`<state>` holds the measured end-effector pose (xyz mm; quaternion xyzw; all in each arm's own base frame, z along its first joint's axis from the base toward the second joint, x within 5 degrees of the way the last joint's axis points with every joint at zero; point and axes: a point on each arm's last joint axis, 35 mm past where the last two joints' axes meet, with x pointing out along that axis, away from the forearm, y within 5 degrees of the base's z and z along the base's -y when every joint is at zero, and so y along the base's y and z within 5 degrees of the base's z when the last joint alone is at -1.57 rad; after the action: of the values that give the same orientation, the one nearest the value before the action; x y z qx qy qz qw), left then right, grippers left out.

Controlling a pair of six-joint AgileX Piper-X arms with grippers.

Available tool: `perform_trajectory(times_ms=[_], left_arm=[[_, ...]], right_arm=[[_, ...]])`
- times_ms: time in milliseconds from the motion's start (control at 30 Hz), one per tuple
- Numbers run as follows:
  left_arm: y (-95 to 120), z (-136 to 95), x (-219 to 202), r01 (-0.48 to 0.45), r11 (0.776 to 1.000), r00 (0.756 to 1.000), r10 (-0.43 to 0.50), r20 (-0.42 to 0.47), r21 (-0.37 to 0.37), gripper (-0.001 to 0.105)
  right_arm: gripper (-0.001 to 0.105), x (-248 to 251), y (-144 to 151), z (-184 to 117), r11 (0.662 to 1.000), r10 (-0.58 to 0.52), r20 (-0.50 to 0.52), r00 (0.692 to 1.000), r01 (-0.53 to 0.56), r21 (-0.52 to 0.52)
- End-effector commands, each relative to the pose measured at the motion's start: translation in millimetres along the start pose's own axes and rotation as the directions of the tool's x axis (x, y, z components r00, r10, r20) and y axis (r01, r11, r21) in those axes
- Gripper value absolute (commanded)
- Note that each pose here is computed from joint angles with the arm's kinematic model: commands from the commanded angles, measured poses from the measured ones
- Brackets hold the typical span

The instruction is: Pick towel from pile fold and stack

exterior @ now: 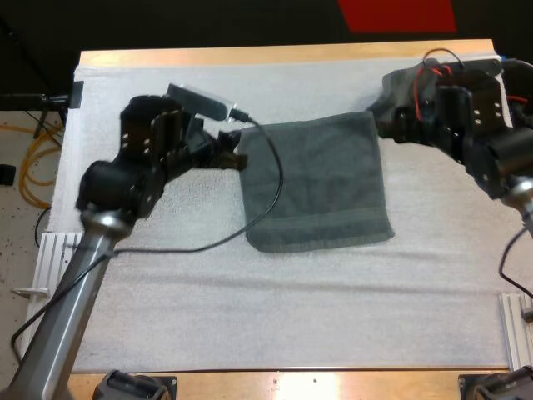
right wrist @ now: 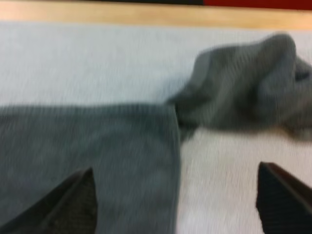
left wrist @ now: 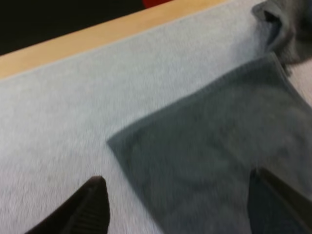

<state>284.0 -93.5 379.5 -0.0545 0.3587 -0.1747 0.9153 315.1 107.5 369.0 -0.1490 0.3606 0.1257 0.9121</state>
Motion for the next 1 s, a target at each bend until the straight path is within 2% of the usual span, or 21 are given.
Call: perform_trajectory(times_ms=[0, 200, 367, 533, 733, 867, 967], left_arm=[[-1, -3, -16, -0.016, 1.000, 1.000, 0.016, -0.013, -0.007, 0.059], [-4, -23, -63, -0.020, 1.000, 0.999, 0.020, -0.035, -0.010, 0.059], [-4, -52, -101, -0.023, 1.000, 0.998, 0.022, -0.051, -0.018, 0.059], [-2, -82, -120, -0.009, 0.998, 0.998, 0.005, -0.061, -0.066, 0.059], [1, -111, -128, 0.013, 0.992, 0.998, -0.022, -0.066, -0.127, 0.059], [3, -121, -126, 0.010, 0.992, 0.997, -0.020, -0.078, -0.129, 0.059], [4, -124, -123, 0.006, 0.991, 0.996, -0.018, -0.090, -0.131, 0.059]], right_arm=[[0.066, -15, -2, -2, 1.000, 0.012, -0.008, 1.000, -0.012, 0.005], [0.066, -50, -3, -19, 0.999, 0.037, -0.051, 0.998, -0.035, 0.025], [0.066, -72, -1, -47, 0.997, 0.064, -0.088, 0.994, -0.060, 0.053], [0.066, -79, 1, -72, 0.996, 0.067, -0.111, 0.991, -0.060, 0.066], [0.066, -58, 5, -99, 0.996, 0.072, -0.199, 0.977, -0.059, 0.068], [0.066, -31, -10, -116, 0.992, 0.048, -0.237, 0.970, -0.019, 0.123], [0.066, -11, -25, -131, 0.982, 0.069, -0.264, 0.962, -0.019, 0.189]])
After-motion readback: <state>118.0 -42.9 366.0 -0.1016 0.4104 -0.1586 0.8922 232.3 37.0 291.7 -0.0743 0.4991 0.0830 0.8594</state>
